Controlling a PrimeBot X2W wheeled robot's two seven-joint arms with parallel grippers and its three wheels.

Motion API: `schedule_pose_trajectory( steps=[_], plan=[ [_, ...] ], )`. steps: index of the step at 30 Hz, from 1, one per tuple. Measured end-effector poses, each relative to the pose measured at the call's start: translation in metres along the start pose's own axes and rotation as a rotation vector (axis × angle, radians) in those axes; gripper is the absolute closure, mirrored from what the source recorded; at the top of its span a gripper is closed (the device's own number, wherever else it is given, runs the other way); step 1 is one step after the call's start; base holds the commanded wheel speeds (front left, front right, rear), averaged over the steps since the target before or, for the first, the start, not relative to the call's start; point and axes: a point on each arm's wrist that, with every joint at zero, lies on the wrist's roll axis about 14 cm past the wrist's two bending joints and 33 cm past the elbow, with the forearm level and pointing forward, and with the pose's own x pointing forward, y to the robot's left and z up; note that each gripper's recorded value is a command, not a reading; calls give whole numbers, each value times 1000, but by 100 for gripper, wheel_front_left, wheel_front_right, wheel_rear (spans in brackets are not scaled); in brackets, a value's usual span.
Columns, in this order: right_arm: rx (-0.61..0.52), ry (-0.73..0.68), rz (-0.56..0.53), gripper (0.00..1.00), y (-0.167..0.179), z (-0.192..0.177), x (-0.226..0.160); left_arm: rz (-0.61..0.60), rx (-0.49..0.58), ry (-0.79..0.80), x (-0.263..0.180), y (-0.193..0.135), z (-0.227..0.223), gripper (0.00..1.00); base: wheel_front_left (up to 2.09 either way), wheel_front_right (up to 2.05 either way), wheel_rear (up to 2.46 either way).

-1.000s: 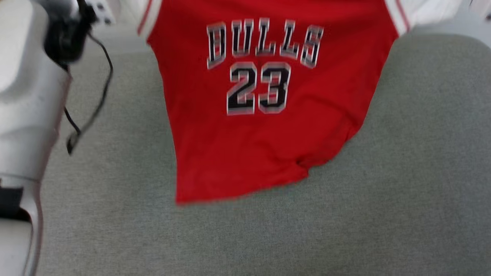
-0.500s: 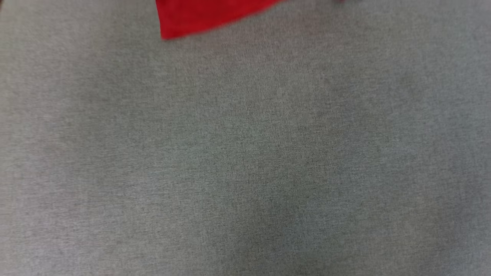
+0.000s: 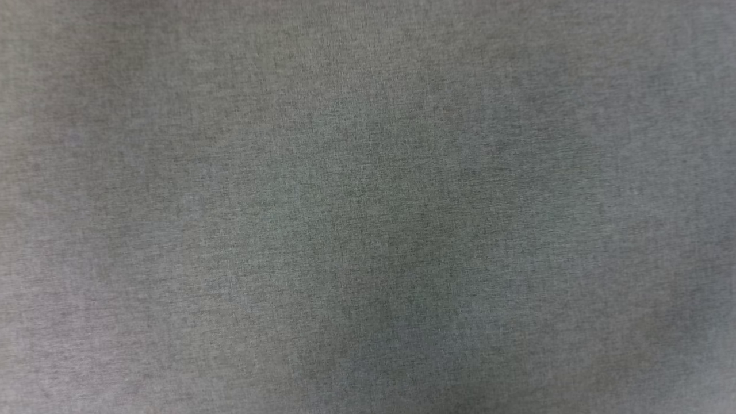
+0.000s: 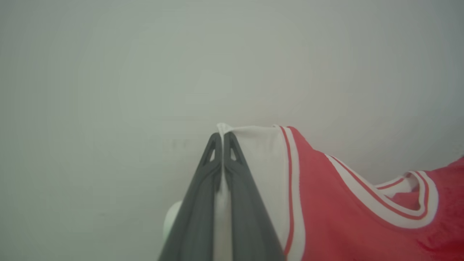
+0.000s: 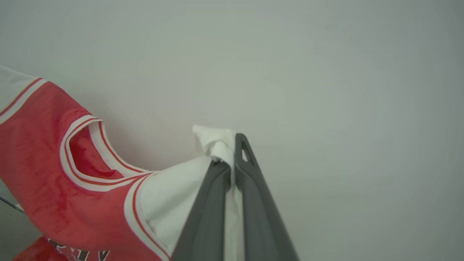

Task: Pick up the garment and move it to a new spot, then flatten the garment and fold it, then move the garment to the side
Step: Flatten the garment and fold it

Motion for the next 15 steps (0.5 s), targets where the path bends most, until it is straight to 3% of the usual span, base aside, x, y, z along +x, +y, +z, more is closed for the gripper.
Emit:
schedule_pose_trajectory(
  steps=[4,7,15],
  plan=[
    [35,103,47,100,20,-48,1,6,-61,117,-14,2,-56,100,0,0,0],
    [65,151,66,100,30,-65,-10,14,-92,155,-28,4,-68,100,0,0,0],
    [177,328,134,100,61,-113,-78,40,-151,281,-100,5,-100,100,0,0,0]
  ],
)
